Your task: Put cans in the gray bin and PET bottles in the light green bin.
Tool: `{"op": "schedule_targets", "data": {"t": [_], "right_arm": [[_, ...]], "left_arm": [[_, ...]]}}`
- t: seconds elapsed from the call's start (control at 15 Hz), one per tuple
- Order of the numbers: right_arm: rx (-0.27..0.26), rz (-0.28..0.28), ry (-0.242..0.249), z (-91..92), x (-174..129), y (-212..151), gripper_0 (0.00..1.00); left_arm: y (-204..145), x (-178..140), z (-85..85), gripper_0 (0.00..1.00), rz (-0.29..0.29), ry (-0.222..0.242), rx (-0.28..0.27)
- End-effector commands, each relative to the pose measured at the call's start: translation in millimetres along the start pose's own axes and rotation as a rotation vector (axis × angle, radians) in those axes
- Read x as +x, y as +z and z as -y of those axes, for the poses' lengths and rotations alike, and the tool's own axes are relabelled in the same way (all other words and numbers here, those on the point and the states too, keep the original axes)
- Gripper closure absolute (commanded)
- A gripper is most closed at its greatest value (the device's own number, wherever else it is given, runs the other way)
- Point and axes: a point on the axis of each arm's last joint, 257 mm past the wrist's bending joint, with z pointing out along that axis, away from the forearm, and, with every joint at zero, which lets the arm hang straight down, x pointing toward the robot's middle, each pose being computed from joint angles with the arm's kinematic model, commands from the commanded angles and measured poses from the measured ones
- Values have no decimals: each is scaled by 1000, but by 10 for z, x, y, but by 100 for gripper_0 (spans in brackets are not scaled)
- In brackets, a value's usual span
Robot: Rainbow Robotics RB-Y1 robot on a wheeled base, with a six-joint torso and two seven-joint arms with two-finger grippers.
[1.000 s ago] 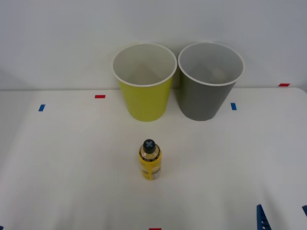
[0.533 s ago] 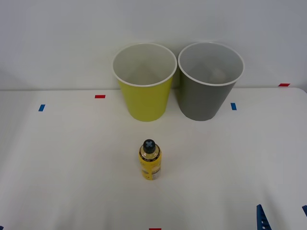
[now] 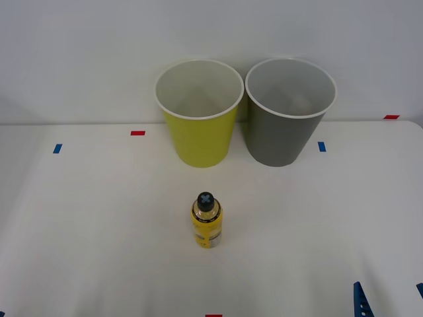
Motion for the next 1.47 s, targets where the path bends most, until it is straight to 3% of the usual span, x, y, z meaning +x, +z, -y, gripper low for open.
{"op": "schedule_targets", "data": {"t": [0.07, 0.6, 0.8, 0.93, 1.2, 1.33, 1.47], "right_arm": [[0, 0, 0, 0, 0, 0, 0], [0, 0, 0, 0, 0, 0, 0], [0, 0, 0, 0, 0, 0, 0], [0, 0, 0, 0, 0, 0, 0], [0, 0, 0, 0, 0, 0, 0], [0, 0, 0, 0, 0, 0, 0], [0, 0, 0, 0, 0, 0, 0]], "left_arm": [[0, 0, 0, 0, 0, 0, 0], [0, 0, 0, 0, 0, 0, 0], [-7, 167, 35, 0, -39, 7, 30], [82, 123, 63, 0, -25, 44, 102], [385, 33, 200, 0, 13, 71, 285], [515, 3, 351, 0, 30, 62, 369], [650, -14, 526, 0, 53, 82, 466]]}}
